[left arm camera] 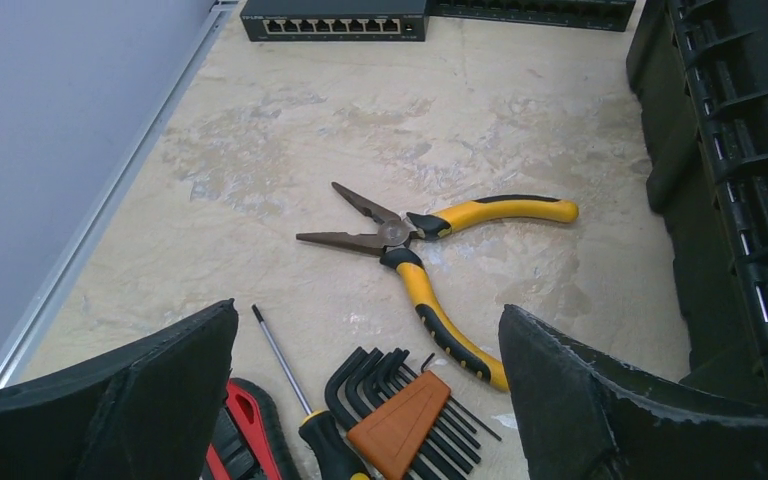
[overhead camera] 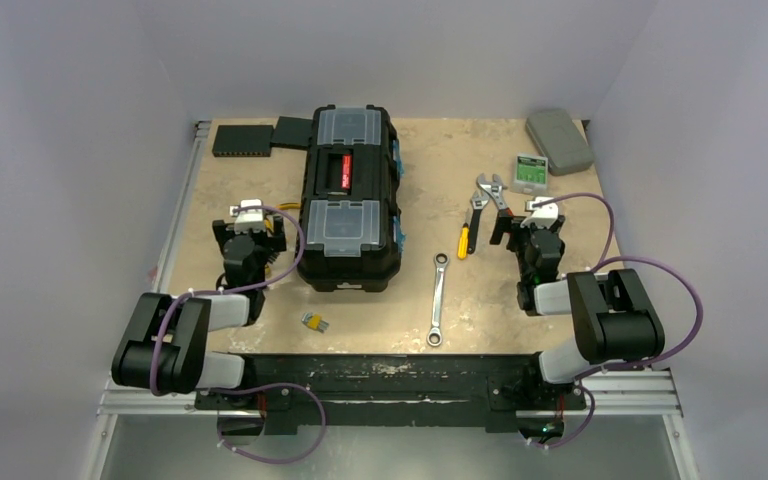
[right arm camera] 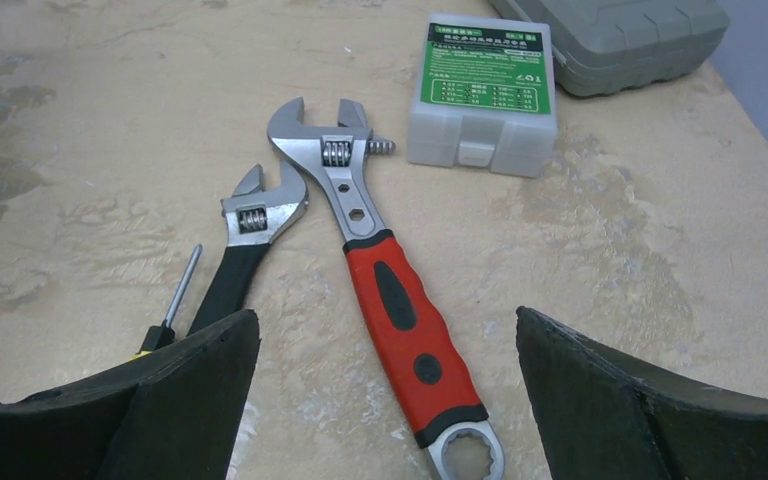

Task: Pack the tool kit
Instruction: Reset both arms

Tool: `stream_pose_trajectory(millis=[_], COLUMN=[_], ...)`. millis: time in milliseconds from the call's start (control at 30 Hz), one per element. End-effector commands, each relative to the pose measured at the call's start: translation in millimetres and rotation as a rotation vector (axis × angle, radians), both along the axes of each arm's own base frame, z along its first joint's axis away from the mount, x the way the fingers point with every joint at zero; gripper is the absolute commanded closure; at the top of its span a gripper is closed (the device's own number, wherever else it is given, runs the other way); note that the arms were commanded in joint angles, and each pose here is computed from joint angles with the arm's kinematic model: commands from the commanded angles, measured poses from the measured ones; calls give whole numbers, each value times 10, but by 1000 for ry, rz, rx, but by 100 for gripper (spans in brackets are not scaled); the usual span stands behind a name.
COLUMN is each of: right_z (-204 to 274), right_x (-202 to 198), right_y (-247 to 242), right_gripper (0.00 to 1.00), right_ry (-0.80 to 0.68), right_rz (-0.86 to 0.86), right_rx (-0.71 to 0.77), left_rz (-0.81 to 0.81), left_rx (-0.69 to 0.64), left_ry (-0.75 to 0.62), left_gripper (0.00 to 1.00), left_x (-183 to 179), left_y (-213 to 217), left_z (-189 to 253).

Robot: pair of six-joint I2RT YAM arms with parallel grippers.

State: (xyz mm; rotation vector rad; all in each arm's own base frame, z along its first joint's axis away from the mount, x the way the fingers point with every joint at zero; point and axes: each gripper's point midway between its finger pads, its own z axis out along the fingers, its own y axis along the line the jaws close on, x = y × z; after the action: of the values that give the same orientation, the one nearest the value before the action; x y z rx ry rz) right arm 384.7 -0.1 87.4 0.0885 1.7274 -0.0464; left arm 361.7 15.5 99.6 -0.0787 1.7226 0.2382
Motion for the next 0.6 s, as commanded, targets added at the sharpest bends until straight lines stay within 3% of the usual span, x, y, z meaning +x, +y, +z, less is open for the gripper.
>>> stream_pose_trajectory(millis=[0,167,267,567], right_z=[181,183,181,187], right_x=[83,75,77,75], right_y=[31,88,92,82], right_gripper=[1,1,1,1], right_ry=[-62,-64,-63,-65], right_rz=[19,55,58,52], right_rx=[-2,-7,-6,-8], left_rz=[-13,-37,-171,-120], left_rx=[-22,-22,4,-14], left_ry=[-76,-75,-76,-65], left_gripper=[0,0,0,0], left_x=[137,125,126,146], left_y=[-24,-61,-240,-161], left_z=[239,229,228,223])
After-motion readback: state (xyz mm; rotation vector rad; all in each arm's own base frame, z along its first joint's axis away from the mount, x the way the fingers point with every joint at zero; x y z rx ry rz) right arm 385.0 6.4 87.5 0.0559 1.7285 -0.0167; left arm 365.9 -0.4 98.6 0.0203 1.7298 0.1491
